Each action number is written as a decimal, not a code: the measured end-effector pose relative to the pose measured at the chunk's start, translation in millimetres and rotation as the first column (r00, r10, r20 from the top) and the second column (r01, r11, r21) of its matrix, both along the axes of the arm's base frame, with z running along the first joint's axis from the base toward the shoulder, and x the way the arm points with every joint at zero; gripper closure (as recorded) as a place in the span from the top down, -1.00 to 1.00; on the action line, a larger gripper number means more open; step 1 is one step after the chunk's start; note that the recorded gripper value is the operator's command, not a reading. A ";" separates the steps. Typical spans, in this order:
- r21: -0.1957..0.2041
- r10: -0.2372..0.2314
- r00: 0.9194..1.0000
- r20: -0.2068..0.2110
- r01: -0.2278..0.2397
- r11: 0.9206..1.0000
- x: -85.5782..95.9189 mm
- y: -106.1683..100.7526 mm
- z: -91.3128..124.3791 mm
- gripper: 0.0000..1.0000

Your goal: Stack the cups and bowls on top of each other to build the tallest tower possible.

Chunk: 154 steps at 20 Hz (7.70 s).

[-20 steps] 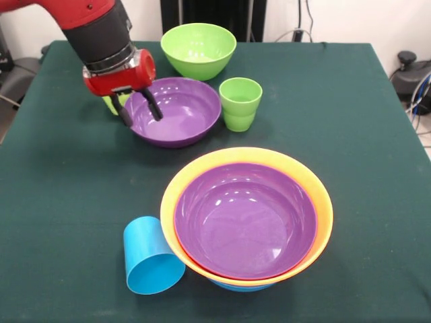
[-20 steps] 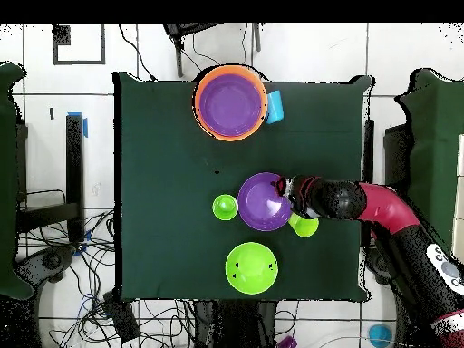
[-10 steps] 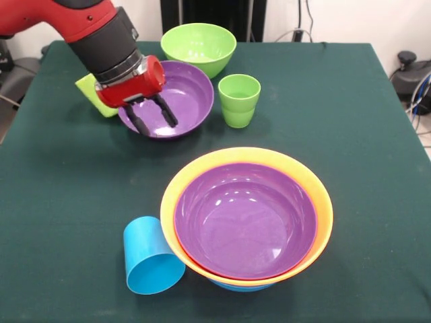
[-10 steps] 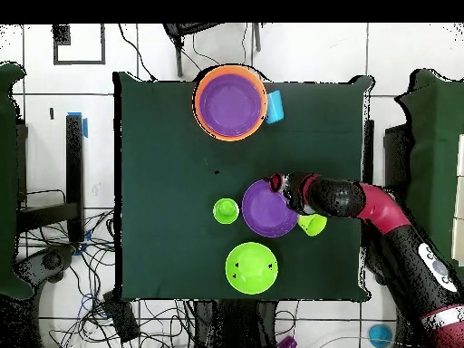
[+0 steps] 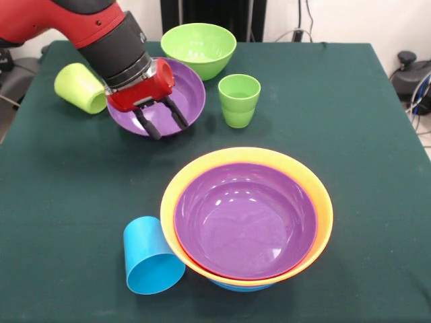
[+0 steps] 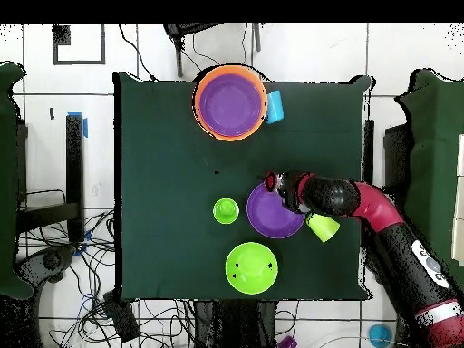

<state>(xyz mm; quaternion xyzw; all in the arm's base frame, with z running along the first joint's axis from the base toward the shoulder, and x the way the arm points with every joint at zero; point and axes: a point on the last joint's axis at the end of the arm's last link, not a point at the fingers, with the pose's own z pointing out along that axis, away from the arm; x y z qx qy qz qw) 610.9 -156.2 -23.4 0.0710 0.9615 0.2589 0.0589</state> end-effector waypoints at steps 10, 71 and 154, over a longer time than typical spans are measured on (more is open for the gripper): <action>-0.063 0.023 0.999 0.041 -0.020 0.998 17.0 -15.3 33.3 1.00; -0.266 0.275 0.960 0.058 -0.251 0.931 15.3 -41.4 99.3 1.00; -0.324 0.199 0.978 0.058 -0.171 0.931 -61.5 -83.0 68.1 1.00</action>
